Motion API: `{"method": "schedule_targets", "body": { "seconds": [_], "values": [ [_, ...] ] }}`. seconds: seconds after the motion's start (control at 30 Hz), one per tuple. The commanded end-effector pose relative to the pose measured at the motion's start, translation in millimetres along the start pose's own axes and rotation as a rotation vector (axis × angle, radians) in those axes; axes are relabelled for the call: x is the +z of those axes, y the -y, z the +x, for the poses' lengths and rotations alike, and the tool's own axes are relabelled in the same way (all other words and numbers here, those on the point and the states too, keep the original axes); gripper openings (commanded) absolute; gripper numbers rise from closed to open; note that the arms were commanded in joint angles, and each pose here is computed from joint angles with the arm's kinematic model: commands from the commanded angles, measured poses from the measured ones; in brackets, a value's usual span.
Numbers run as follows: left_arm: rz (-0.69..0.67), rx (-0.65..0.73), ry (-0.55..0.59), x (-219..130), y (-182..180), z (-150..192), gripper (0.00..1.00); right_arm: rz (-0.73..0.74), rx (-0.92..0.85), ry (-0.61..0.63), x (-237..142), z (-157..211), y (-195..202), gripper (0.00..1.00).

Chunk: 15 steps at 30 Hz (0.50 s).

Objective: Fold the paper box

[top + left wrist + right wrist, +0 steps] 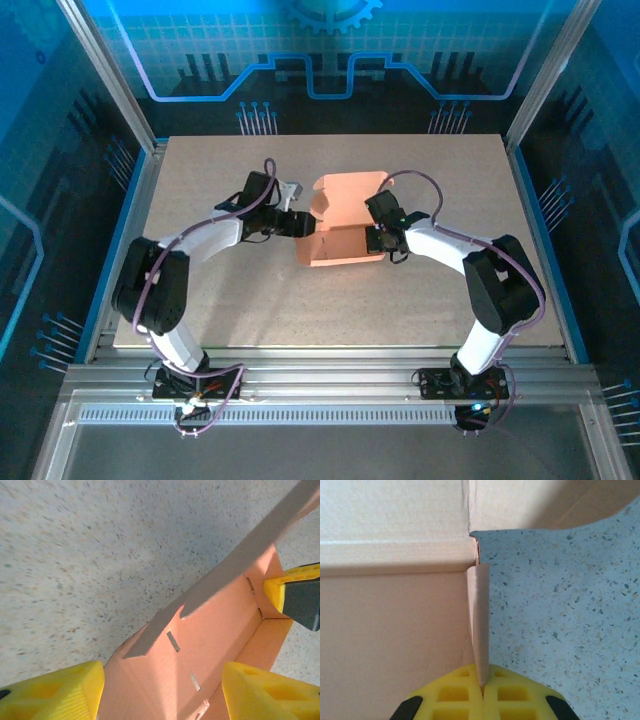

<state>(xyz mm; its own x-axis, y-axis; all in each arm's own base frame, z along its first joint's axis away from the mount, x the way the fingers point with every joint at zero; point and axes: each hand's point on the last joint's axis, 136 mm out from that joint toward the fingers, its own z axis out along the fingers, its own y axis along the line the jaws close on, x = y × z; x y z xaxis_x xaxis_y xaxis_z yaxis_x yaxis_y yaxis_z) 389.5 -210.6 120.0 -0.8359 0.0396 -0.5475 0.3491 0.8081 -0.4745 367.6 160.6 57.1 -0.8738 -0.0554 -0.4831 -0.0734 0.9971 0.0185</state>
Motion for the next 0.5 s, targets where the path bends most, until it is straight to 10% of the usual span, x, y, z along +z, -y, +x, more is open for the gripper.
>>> {"method": "schedule_targets", "body": {
  "seconds": [0.0,0.17,0.47],
  "values": [
    [-0.068,0.021,0.043,-28,4,-10,0.69,0.02,0.028,-0.003,2,-3,4,0.0],
    [-0.114,-0.149,0.004,-34,17,6,0.83,0.008,0.039,-0.006,3,-3,1,0.0],
    [0.001,-0.377,0.171,-2,16,-2,0.67,-0.02,0.042,-0.004,2,-2,-5,0.0]
  ]
}}
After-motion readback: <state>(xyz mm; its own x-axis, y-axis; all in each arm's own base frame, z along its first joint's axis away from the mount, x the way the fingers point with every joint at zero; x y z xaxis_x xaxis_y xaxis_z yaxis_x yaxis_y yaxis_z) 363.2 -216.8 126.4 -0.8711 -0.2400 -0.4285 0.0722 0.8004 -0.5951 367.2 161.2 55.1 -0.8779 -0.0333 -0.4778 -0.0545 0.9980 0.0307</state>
